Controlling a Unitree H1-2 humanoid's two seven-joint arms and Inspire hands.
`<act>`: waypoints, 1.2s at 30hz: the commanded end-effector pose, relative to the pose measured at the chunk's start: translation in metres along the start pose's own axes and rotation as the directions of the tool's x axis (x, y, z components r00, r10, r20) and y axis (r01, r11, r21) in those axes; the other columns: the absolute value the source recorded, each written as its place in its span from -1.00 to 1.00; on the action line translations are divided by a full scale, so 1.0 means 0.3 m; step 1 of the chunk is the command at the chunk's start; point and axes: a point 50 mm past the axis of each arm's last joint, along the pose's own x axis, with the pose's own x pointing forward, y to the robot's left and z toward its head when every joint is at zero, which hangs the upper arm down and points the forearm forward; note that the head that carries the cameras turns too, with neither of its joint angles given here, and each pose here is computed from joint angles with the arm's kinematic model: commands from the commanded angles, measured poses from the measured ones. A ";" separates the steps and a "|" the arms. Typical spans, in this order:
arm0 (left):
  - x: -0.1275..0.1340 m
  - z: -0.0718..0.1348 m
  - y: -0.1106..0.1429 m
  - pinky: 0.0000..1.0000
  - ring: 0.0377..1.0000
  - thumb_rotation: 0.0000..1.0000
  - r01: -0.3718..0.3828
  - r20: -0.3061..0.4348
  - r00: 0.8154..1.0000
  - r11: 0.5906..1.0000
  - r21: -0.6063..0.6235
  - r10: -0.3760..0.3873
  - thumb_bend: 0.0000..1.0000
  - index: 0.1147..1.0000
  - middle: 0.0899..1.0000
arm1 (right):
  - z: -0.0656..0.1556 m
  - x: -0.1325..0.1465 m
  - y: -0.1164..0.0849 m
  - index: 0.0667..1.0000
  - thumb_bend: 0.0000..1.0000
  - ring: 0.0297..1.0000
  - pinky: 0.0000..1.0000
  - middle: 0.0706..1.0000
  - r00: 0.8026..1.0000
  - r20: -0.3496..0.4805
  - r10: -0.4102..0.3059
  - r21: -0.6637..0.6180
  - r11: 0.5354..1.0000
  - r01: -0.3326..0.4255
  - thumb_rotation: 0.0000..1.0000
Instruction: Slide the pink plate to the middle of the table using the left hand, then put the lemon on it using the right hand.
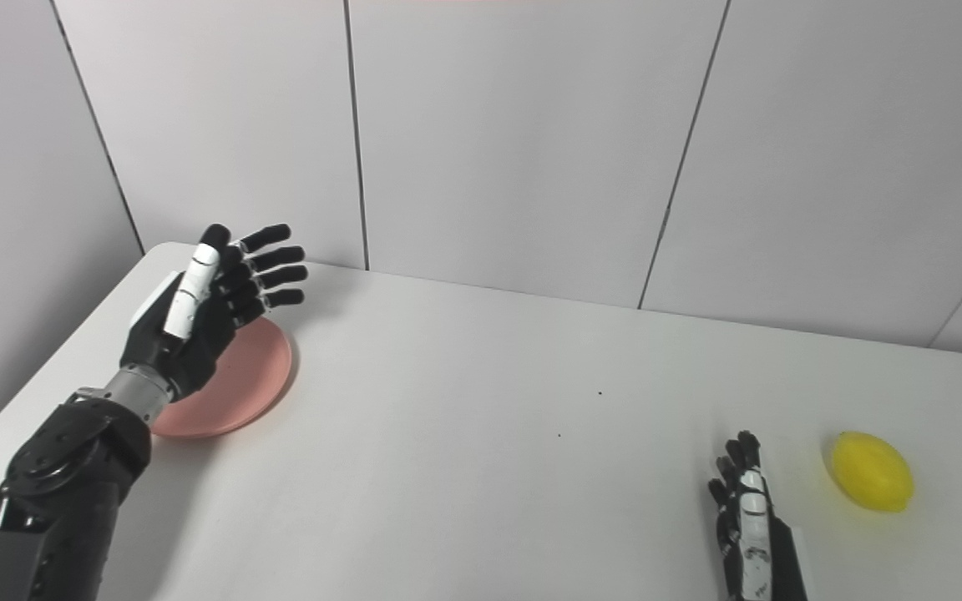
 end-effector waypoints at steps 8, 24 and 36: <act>0.112 0.177 0.105 0.54 0.60 0.72 0.020 0.207 0.978 0.995 0.094 -0.039 0.65 0.58 0.57 | -0.046 -0.031 -0.011 1.00 0.21 1.00 1.00 0.99 0.998 -0.059 0.003 0.016 1.000 -0.002 1.00; 0.191 0.230 0.351 0.55 0.56 0.56 -0.131 0.208 0.973 0.985 0.115 0.105 0.76 0.67 0.55 | -0.042 -0.035 -0.019 1.00 0.19 1.00 1.00 0.99 0.998 -0.061 0.008 0.023 1.000 -0.006 1.00; 0.200 0.176 0.449 0.53 0.60 0.59 -0.201 0.194 0.959 0.979 -0.039 0.204 0.66 0.80 0.70 | -0.033 -0.040 -0.017 1.00 0.15 1.00 1.00 0.99 0.998 -0.063 0.005 0.028 1.000 -0.004 1.00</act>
